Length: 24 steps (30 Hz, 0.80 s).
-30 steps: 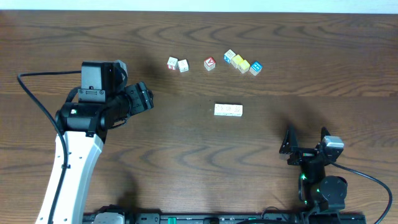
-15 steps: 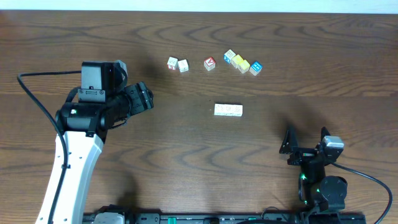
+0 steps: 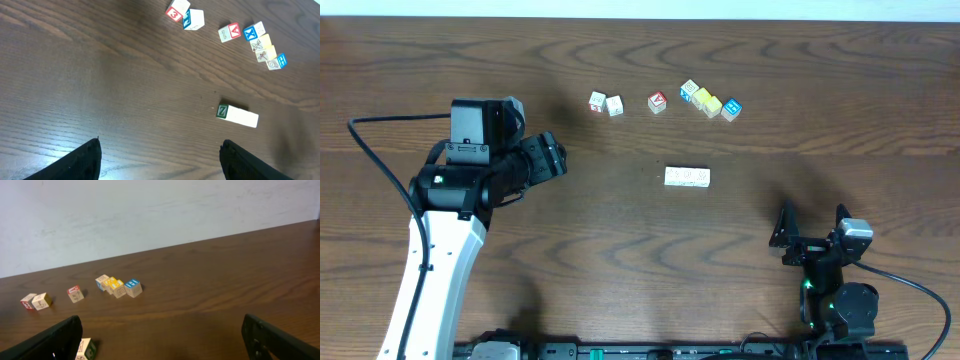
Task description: Lift 3 blocks
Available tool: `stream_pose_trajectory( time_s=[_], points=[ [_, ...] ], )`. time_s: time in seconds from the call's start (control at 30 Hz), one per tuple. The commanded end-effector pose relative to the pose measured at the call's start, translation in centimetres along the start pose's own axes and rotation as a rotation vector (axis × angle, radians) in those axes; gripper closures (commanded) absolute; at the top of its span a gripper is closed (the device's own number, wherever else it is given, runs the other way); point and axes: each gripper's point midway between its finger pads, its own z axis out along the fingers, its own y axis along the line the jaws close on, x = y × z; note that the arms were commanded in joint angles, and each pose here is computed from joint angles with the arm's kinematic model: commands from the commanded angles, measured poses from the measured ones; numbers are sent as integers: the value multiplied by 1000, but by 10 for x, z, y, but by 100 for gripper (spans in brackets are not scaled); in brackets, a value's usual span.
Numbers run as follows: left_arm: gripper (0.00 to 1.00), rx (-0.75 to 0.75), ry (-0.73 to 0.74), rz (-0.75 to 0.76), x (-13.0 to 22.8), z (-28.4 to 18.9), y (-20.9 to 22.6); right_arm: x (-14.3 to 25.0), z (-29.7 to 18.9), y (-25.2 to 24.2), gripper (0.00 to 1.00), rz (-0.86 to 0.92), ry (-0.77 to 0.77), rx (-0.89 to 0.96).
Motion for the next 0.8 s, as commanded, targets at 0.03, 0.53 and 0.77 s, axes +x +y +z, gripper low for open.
stream_pose_trajectory(
  time_s=[0.03,0.53,0.77],
  points=[
    [24,-16,-2,10,0,1,4,0,0,-3,1,-14,-4,14],
    [24,-64,15,201,22,-3,20,0,0,-3,1,-14,-4,13],
    [23,-57,-2,410,64,-4,39,0,0,-3,1,-14,-4,13]
  ],
)
